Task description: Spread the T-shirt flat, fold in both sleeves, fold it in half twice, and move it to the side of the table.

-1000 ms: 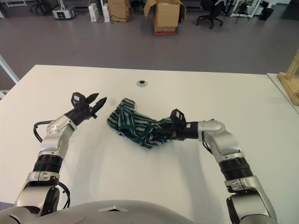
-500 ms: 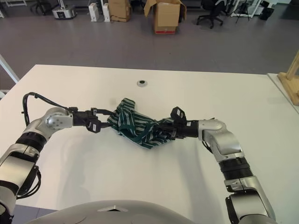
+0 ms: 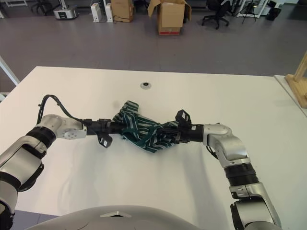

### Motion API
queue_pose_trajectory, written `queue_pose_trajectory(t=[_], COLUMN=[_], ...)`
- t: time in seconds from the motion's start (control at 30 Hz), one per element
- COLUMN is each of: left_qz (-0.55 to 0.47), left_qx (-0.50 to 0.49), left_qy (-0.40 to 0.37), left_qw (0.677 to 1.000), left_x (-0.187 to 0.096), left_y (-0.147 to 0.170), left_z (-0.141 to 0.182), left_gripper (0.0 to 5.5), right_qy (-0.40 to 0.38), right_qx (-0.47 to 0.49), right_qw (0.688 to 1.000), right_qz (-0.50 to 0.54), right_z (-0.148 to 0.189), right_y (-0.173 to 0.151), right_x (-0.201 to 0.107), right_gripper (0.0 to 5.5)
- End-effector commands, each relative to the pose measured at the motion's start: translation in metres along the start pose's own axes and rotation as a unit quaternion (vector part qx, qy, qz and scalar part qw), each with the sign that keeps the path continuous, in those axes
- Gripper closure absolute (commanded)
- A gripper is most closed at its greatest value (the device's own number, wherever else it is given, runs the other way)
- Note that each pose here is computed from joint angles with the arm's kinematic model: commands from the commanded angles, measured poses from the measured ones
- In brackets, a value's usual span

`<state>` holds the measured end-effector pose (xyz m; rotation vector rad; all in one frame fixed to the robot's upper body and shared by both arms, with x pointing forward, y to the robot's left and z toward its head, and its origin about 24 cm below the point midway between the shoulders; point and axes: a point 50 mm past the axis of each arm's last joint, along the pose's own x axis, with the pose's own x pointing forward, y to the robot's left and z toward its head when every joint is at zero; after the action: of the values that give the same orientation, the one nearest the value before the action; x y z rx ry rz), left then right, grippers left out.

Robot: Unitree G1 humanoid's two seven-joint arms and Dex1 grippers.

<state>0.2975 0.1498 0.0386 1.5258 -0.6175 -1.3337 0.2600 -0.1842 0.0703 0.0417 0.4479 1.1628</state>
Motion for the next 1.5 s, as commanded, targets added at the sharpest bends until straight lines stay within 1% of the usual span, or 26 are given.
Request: queue_pose_trajectory(t=[0.03,0.1,0.23,0.3,0.4,0.47,0.57,0.63,0.7,0.77,0.87,0.93,1.03,1.13,1.2,1.23,1.27,1.3,1.33,1.4,1.43,1.47,1.5], left_qz=[0.005,0.018,0.058,0.111,0.204,0.249,0.302,0.327,0.343,0.347,0.36,0.361,0.352,0.344,0.335,0.323,0.299,0.272,0.227,0.135,0.078,0.019,-0.025], left_qx=[0.015,0.003,-0.042,-0.096,-0.143,-0.149,-0.147,-0.136,-0.116,-0.084,-0.062,-0.042,-0.006,0.026,0.046,0.057,0.066,0.068,0.066,0.008,-0.039,-0.104,-0.159], left_qy=[-0.026,-0.032,-0.029,0.011,0.054,0.053,0.047,0.062,0.094,0.157,0.242,0.3,0.355,0.392,0.404,0.406,0.403,0.396,0.379,0.314,0.271,0.218,0.167], left_qw=[1.0,0.999,0.997,0.989,0.967,0.956,0.941,0.933,0.927,0.921,0.899,0.882,0.866,0.853,0.85,0.853,0.863,0.875,0.895,0.94,0.959,0.97,0.973], left_x=[0.006,0.008,0.005,-0.009,-0.036,-0.049,-0.065,-0.075,-0.084,-0.094,-0.105,-0.112,-0.119,-0.126,-0.128,-0.127,-0.124,-0.121,-0.114,-0.102,-0.097,-0.094,-0.093], left_y=[0.009,0.012,0.024,0.048,0.101,0.135,0.181,0.21,0.241,0.272,0.302,0.314,0.328,0.337,0.34,0.339,0.335,0.328,0.316,0.285,0.266,0.247,0.235], left_z=[0.003,0.005,0.001,-0.017,-0.042,-0.048,-0.052,-0.056,-0.058,-0.061,-0.066,-0.068,-0.067,-0.066,-0.065,-0.064,-0.065,-0.067,-0.069,-0.071,-0.07,-0.069,-0.066], left_gripper=[5.17,5.48,5.48,5.48,5.48,5.48,5.48,5.48,5.48,5.48,5.48,5.48,5.48,5.48,5.48,5.48,5.48,5.48,5.48,5.48,5.48,5.48,5.48], right_qy=[-0.007,-0.009,-0.022,-0.058,-0.134,-0.182,-0.249,-0.274,-0.278,-0.263,-0.237,-0.221,-0.204,-0.183,-0.175,-0.165,-0.138,-0.108,-0.059,0.045,0.1,0.132,0.149], right_qx=[0.0,0.002,0.007,-0.006,-0.056,-0.098,-0.16,-0.202,-0.238,-0.27,-0.295,-0.31,-0.334,-0.363,-0.375,-0.38,-0.387,-0.392,-0.393,-0.376,-0.355,-0.331,-0.313], right_qw=[1.0,1.0,1.0,0.997,0.983,0.967,0.935,0.917,0.903,0.891,0.875,0.859,0.832,0.806,0.8,0.805,0.821,0.839,0.866,0.909,0.923,0.932,0.937], right_qz=[-0.006,-0.007,-0.017,-0.046,-0.108,-0.146,-0.194,-0.209,-0.225,-0.252,-0.303,-0.343,-0.394,-0.43,-0.435,-0.424,-0.396,-0.363,-0.305,-0.174,-0.108,-0.068,-0.044], right_z=[0.001,0.001,0.002,0.019,0.068,0.102,0.157,0.195,0.228,0.259,0.286,0.299,0.317,0.327,0.331,0.33,0.325,0.318,0.305,0.272,0.253,0.238,0.228], right_y=[-0.001,-0.001,0.0,-0.008,-0.02,-0.027,-0.034,-0.035,-0.04,-0.048,-0.056,-0.057,-0.054,-0.05,-0.047,-0.047,-0.048,-0.049,-0.052,-0.055,-0.057,-0.057,-0.056], right_x=[0.0,-0.001,-0.006,-0.02,-0.044,-0.052,-0.059,-0.06,-0.057,-0.055,-0.056,-0.059,-0.065,-0.072,-0.073,-0.072,-0.068,-0.065,-0.061,-0.061,-0.067,-0.074,-0.079], right_gripper=[5.5,5.5,5.5,5.5,5.5,5.5,5.5,5.5,5.5,5.5,5.5,5.5,5.5,5.5,5.5,5.5,5.5,5.5,5.5,5.5,5.5,5.5,5.5])
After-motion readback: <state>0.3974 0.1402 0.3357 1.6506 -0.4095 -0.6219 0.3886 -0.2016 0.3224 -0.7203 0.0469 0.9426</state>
